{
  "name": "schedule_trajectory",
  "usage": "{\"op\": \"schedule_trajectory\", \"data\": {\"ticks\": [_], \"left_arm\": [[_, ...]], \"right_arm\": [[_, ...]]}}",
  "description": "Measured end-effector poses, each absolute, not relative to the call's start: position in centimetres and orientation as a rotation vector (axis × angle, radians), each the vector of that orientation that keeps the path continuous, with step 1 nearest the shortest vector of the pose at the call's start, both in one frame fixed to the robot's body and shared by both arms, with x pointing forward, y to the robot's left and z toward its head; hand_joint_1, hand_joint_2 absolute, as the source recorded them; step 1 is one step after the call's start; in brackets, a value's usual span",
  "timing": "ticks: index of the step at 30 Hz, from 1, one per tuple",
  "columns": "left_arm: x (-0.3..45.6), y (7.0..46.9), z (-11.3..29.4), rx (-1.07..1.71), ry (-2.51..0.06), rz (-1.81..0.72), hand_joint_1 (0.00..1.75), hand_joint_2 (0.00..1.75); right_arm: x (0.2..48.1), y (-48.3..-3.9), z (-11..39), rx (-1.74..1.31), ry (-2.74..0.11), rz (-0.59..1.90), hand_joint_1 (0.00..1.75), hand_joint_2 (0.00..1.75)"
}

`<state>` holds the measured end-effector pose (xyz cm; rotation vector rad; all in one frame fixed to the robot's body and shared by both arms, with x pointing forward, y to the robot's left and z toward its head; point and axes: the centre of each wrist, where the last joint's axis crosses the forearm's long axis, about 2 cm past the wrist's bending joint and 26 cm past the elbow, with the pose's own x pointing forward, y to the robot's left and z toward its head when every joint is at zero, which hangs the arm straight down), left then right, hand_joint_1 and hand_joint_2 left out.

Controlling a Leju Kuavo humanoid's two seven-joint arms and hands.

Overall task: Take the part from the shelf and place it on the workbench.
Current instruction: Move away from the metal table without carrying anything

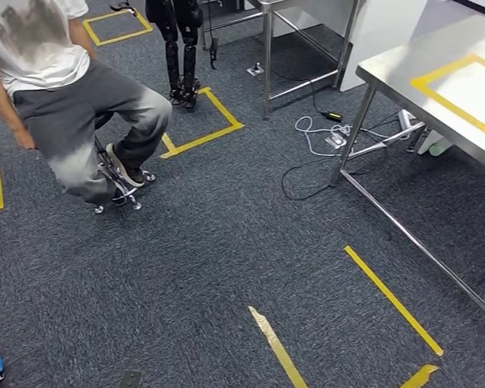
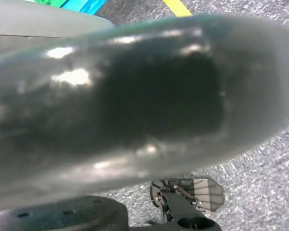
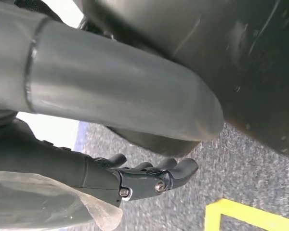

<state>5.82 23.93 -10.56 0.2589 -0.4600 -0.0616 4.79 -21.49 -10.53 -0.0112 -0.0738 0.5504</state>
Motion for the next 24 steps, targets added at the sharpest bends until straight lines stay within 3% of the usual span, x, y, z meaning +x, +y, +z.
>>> {"op": "schedule_trajectory", "data": {"ticks": [24], "left_arm": [[5.58, 24.22, -10.63, 0.247, -0.352, -0.061, 0.0, 0.0]], "right_arm": [[4.62, -20.73, -10.44, -0.012, -0.103, 0.674, 0.0, 0.0]]}}
